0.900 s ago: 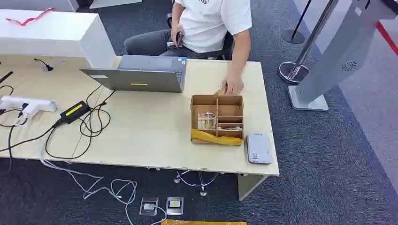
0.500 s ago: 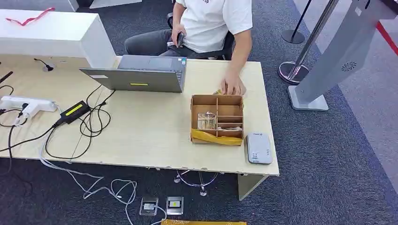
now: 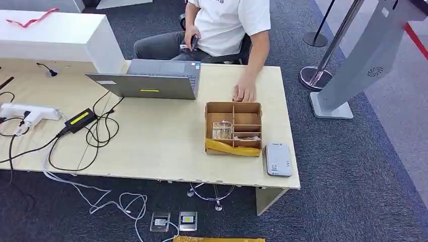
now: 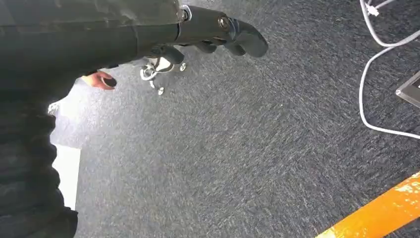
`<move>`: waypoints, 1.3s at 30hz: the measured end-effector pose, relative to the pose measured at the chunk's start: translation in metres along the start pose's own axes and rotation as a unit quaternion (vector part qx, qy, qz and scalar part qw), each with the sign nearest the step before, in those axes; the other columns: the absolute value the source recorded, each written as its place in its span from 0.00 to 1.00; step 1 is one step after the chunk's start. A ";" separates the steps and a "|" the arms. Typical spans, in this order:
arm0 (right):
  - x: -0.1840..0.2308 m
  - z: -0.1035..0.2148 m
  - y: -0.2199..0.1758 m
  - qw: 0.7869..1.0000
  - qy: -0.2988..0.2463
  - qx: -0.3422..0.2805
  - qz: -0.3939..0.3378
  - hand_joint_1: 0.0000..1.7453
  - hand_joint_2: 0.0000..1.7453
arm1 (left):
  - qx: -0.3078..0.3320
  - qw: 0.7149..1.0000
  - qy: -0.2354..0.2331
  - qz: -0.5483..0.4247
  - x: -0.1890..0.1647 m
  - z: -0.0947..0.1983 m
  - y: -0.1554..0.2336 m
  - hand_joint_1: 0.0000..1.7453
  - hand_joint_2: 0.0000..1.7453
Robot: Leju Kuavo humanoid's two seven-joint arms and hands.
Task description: Pass the card to the sensor for recognition and then transmit it.
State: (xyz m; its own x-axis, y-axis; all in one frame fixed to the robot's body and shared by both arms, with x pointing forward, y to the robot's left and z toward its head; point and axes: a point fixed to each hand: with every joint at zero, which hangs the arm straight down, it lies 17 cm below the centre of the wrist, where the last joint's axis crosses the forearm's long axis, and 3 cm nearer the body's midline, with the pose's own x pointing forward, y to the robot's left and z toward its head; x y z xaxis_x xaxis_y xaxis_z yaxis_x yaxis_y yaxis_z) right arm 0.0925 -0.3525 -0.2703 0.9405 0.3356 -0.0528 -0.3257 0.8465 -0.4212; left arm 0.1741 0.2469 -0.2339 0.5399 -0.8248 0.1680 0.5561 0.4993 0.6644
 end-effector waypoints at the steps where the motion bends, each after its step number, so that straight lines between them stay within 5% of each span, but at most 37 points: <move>1: 0.000 0.000 0.000 1.000 0.000 0.000 0.000 0.00 0.00 | 0.000 1.000 0.001 0.001 0.000 0.000 0.000 0.00 1.00; 39: -0.005 0.000 0.005 1.000 0.002 0.007 0.015 0.00 0.00 | 0.002 1.000 -0.005 -0.002 0.004 0.002 -0.001 0.00 1.00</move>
State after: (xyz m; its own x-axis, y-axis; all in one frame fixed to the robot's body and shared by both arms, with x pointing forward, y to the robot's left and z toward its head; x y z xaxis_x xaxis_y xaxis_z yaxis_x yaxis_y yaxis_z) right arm 0.0863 -0.3502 -0.2716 0.9309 0.3585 -0.0694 -0.3546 0.8422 -0.4061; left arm 0.1747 0.2422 -0.2324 0.5324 -0.8287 0.1725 0.5556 0.4958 0.6675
